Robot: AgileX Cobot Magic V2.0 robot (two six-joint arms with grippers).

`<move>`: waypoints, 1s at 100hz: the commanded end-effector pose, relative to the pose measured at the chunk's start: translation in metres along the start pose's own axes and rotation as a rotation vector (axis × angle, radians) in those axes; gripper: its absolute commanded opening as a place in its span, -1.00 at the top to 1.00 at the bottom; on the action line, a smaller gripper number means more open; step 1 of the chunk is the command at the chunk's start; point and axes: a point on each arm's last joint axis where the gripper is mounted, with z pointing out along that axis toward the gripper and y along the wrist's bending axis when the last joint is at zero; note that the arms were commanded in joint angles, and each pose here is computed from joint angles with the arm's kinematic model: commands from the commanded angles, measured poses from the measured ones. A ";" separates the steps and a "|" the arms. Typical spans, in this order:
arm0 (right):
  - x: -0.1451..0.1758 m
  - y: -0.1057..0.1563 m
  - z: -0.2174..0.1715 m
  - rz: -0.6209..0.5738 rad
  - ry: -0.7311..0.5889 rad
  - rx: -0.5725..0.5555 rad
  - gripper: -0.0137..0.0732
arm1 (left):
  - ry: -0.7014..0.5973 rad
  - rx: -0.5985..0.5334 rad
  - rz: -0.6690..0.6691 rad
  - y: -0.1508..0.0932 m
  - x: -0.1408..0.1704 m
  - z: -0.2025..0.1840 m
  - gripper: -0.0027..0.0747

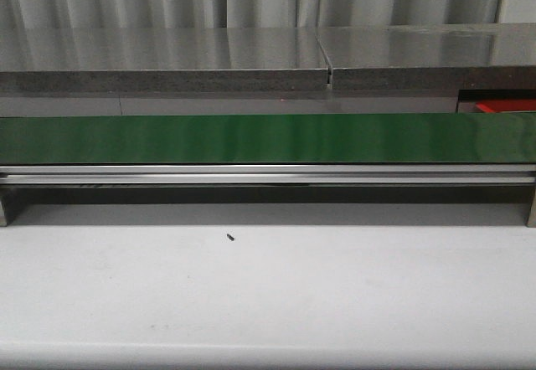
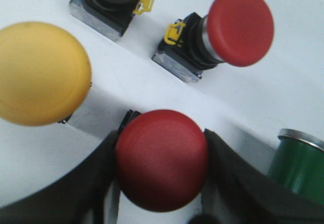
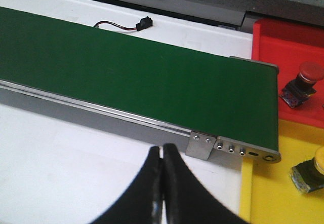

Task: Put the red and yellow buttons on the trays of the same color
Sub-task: 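Lower the left gripper onto a red push-button on the table and grasp, then set the red button on the belt's near end and release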

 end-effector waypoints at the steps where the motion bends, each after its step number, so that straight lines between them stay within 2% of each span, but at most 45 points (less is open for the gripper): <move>1: -0.012 -0.002 -0.005 -0.003 -0.076 0.024 0.95 | -0.146 0.059 0.052 -0.030 -0.024 -0.062 0.98; 22: -0.012 -0.002 -0.005 -0.003 -0.076 0.024 0.95 | -0.150 0.096 0.121 -0.056 -0.020 -0.121 0.98; 43: -0.012 -0.002 -0.005 -0.003 -0.076 0.024 0.95 | -0.146 0.132 0.229 -0.090 0.001 -0.148 0.98; 69: -0.012 -0.002 -0.005 -0.003 -0.076 0.024 0.95 | -0.097 0.158 0.329 -0.120 0.030 -0.128 0.98; 100: -0.012 -0.002 -0.005 -0.003 -0.076 0.024 0.95 | -0.070 0.118 0.342 -0.119 0.053 -0.095 0.98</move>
